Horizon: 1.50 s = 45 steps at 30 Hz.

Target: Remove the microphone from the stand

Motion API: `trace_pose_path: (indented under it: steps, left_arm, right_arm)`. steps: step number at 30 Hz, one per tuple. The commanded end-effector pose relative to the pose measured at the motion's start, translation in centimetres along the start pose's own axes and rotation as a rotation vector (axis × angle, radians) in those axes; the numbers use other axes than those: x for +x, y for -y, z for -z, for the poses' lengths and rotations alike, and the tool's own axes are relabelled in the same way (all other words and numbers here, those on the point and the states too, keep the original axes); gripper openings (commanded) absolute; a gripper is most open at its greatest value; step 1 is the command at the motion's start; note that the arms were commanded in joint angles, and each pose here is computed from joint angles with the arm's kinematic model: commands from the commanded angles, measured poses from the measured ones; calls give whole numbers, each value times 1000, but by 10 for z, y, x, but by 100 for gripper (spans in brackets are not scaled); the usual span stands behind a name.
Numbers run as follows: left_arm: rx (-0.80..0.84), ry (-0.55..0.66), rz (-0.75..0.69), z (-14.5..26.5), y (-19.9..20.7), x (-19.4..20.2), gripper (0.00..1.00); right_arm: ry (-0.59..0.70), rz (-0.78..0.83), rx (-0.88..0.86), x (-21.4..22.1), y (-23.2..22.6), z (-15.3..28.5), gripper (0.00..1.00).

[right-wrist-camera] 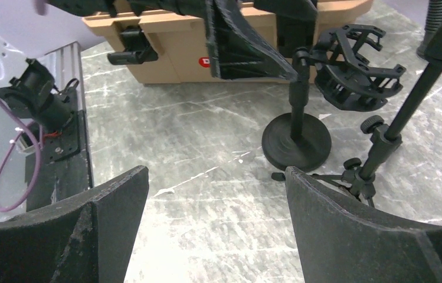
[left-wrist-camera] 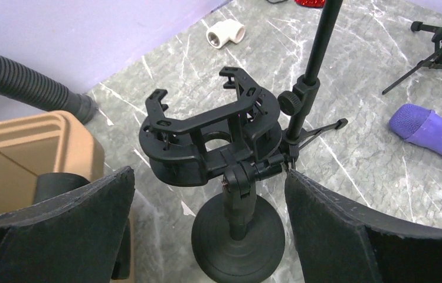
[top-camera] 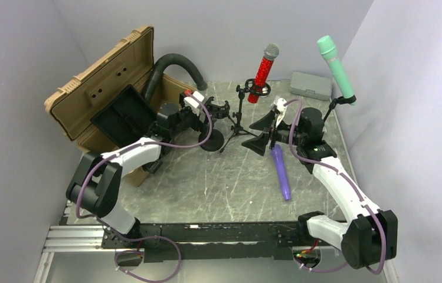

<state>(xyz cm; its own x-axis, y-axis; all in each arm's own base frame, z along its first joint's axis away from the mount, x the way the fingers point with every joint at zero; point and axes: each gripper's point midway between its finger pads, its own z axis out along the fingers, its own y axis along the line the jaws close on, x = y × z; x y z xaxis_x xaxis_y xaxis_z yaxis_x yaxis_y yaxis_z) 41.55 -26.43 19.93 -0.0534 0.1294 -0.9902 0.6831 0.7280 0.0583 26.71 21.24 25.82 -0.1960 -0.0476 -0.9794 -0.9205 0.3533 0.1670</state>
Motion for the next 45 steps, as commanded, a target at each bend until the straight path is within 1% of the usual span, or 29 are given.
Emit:
trace_pose_path:
  steps: [1,6,9,13,16,20,26,34,45]
  left_arm:
    - [29,46,-69,16,4,-33,99]
    - [65,72,-102,35,12,-61,99]
    - [73,19,-77,45,14,-68,99]
    - [50,-50,-66,56,11,-74,99]
    - [48,-48,-112,66,10,-78,99]
    - [47,-30,-166,77,10,-83,99]
    - [37,-38,-163,81,9,-84,99]
    - [50,-33,-158,78,10,-86,99]
    - [48,-29,-165,79,10,-84,99]
  right_arm:
    - [38,67,70,-26,17,-2,87]
    - [13,86,155,-28,44,-7,86]
    - [2,103,210,-26,66,-12,85]
    - [44,108,280,-25,92,-20,84]
    - [76,104,310,-25,111,-28,81]
    - [96,90,315,-26,127,-39,76]
    - [111,54,325,-21,143,-50,70]
    - [105,52,288,-22,149,-64,65]
    - [99,26,255,-23,154,-78,52]
